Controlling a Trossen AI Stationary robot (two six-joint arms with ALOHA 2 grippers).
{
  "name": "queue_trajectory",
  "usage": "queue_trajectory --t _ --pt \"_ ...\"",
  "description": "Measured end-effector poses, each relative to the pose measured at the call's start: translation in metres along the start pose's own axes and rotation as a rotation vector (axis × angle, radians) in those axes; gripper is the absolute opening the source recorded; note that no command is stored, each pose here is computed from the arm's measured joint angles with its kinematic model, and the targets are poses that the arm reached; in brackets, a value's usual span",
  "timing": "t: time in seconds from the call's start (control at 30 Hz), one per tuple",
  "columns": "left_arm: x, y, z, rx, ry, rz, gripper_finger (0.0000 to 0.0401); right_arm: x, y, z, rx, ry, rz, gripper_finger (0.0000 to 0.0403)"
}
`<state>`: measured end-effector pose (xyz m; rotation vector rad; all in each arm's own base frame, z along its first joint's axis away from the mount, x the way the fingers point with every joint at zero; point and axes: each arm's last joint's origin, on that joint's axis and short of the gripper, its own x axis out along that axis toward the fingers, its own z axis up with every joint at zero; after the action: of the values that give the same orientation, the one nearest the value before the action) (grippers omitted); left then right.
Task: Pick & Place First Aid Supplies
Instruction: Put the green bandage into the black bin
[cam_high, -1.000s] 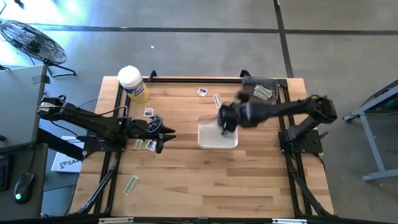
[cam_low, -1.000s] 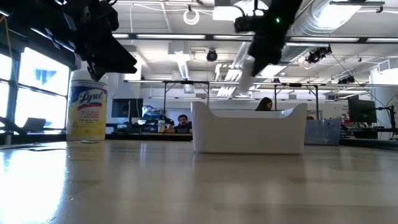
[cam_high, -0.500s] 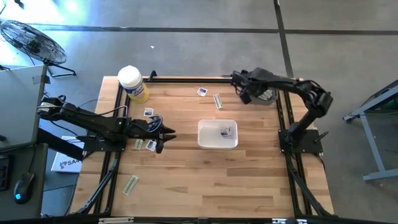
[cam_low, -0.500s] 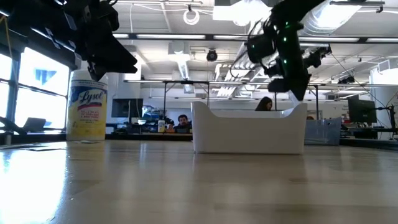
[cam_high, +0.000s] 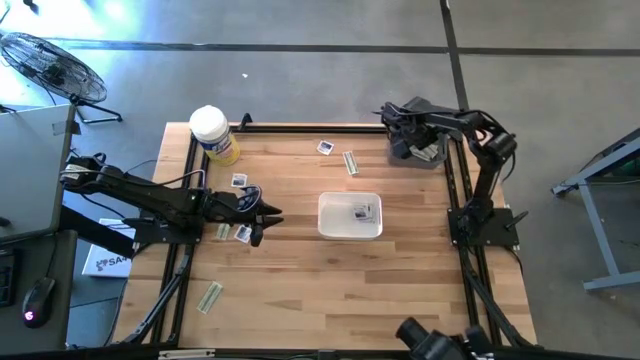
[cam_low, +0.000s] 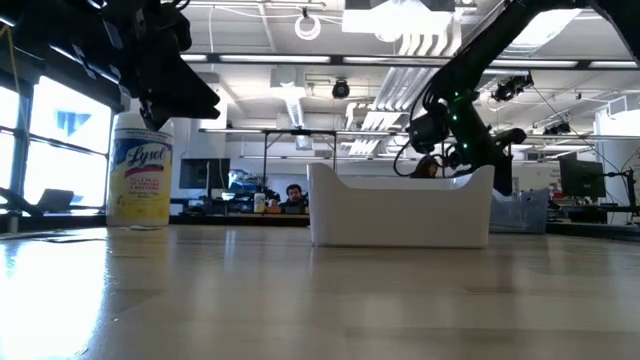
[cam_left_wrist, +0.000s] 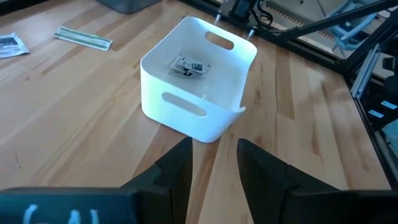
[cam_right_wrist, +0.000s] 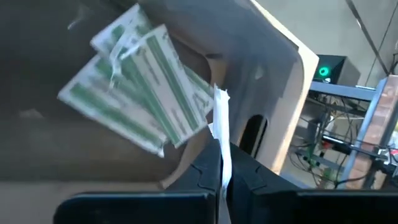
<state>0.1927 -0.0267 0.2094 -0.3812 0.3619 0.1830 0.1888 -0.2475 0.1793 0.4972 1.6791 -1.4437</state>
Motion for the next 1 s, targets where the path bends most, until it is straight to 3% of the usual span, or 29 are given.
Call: queue_trajectory --t 0.17,0.57,0.8,1.0 --pt "0.0000 0.0001 -0.0001 0.000 0.001 0.001 0.0124 0.0014 0.0037 0.0051 -0.010 -0.036 0.020 0.0031" --pt "0.0000 0.0012 -0.0022 0.004 0.022 0.013 0.0124 0.0006 0.0044 0.0035 -0.076 -0.026 0.025 0.0145" --pt "-0.0004 0.0047 -0.0086 -0.011 0.086 0.049 0.0124 -0.0075 -0.0021 -0.0010 -0.129 -0.037 0.037 0.0171" --pt "-0.0004 0.0046 -0.0086 -0.025 0.086 0.049 0.0124 -0.0017 -0.0038 0.0019 -0.127 -0.011 0.144 0.0190"
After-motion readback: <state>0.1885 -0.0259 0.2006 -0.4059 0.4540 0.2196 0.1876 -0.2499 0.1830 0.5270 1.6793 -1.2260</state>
